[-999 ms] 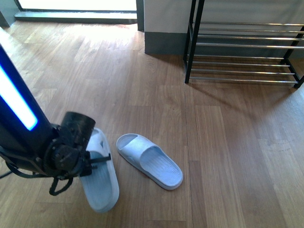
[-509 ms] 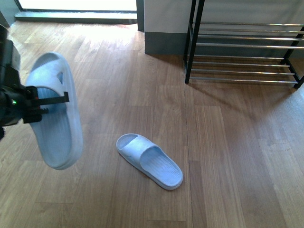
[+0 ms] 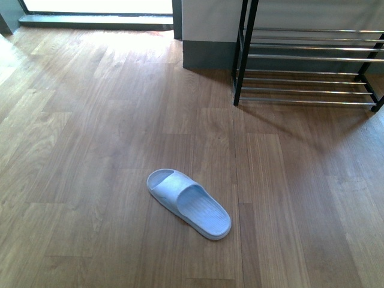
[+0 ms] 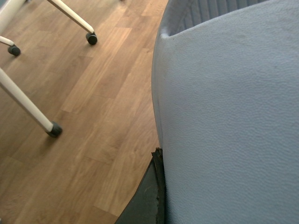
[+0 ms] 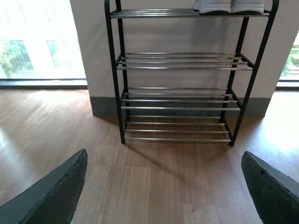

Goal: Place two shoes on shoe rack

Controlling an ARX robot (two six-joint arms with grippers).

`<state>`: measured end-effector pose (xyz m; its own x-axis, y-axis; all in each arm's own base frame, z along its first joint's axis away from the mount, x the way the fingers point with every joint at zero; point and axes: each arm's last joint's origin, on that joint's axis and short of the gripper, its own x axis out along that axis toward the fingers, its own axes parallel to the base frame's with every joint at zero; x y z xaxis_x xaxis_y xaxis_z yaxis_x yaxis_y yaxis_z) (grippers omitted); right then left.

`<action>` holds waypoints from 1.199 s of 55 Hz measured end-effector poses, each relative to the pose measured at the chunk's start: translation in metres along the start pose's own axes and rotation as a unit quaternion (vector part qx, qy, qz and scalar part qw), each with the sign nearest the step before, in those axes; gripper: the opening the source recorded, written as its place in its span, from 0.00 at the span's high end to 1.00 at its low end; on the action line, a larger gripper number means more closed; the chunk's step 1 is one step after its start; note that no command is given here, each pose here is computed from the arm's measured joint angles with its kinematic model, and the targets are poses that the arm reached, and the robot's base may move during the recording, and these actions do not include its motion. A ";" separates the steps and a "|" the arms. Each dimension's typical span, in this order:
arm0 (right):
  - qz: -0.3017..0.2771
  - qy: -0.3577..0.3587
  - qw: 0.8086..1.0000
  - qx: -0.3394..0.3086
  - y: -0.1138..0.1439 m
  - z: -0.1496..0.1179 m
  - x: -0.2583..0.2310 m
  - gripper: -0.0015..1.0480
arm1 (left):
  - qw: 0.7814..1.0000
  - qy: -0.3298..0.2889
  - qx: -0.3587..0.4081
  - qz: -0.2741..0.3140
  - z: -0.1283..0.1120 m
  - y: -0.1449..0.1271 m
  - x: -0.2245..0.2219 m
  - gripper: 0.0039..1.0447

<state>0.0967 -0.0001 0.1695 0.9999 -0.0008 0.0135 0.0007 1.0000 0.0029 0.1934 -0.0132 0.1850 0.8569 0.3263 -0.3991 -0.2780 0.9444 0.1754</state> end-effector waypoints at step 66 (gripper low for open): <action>0.085 0.129 0.963 -0.219 0.019 -0.066 0.129 0.09 | 0.999 -0.041 0.008 0.005 0.005 0.014 -0.025 0.98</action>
<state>0.2271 0.0195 0.1049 0.9558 0.1077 -0.2735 -0.2148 0.8909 -0.4002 0.1699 -0.0084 0.2025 0.8868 0.3307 -0.3228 -0.2798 0.9401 0.1945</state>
